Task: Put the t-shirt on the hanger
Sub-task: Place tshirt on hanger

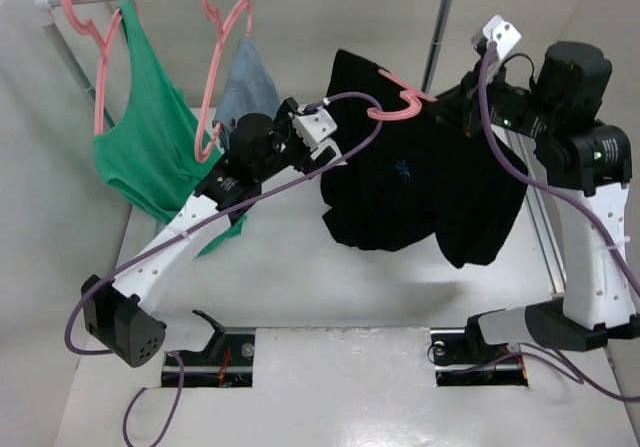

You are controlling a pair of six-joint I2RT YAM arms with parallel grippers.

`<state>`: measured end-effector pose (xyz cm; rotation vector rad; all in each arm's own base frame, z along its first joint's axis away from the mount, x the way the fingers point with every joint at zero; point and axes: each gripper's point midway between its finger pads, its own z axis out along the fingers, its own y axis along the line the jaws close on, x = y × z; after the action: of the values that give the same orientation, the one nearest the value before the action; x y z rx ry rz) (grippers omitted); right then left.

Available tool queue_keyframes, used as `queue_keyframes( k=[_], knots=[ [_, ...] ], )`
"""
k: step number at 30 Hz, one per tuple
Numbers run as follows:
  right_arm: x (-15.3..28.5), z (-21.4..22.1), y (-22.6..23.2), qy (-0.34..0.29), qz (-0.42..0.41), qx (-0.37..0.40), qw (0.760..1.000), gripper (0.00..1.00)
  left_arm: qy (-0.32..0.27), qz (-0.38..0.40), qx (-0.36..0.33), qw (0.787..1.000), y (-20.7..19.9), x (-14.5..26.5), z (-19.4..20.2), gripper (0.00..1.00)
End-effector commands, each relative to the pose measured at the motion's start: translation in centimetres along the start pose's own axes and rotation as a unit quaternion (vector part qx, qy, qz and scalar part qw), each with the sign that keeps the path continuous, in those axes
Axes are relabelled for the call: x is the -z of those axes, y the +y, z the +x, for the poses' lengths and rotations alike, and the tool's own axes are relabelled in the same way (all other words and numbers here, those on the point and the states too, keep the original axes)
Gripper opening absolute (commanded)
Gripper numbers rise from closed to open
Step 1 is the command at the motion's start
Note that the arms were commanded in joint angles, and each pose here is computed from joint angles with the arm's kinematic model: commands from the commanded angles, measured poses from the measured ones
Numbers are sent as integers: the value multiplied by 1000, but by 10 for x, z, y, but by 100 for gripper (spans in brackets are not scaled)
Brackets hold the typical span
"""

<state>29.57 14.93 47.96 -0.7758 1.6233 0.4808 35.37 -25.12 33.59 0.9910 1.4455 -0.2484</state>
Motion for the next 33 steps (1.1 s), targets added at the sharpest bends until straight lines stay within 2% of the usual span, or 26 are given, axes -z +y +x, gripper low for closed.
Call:
queue_keyframes(
  k=[1,8,13,15,16,19,22,23,28,30,33],
  knots=[
    [20,-72,-63,-102,151,19,983,0,-74,-57,19,995,31,38,-54,79],
    [-2,-144,-87,-235,176,8,956,0,-51,-65,27,996,22,48,-35,79],
    [-21,-148,-101,-257,178,-20,950,0,-46,-91,49,994,27,63,-32,79],
    [-32,-137,-97,-246,159,-20,956,0,-56,-102,48,992,31,73,-40,79],
    [-43,-116,-91,-231,140,-23,963,0,-64,-94,37,993,30,74,-45,79],
    [-66,-84,-44,-223,33,2,974,0,-86,-91,27,992,38,76,-70,80],
    [-76,-56,-8,-195,-52,12,979,0,-65,-79,3,995,37,63,-66,80],
    [-76,-43,2,-185,-67,11,980,0,-47,-85,-17,995,40,60,-58,80],
    [-50,-29,22,-184,-86,28,979,0,81,-101,-28,991,40,37,13,80],
    [-38,-31,27,-190,-89,35,977,0,103,-89,-33,990,32,33,33,80],
    [-34,-24,39,-182,-117,30,976,0,112,-84,-29,990,29,27,39,80]
  ],
)
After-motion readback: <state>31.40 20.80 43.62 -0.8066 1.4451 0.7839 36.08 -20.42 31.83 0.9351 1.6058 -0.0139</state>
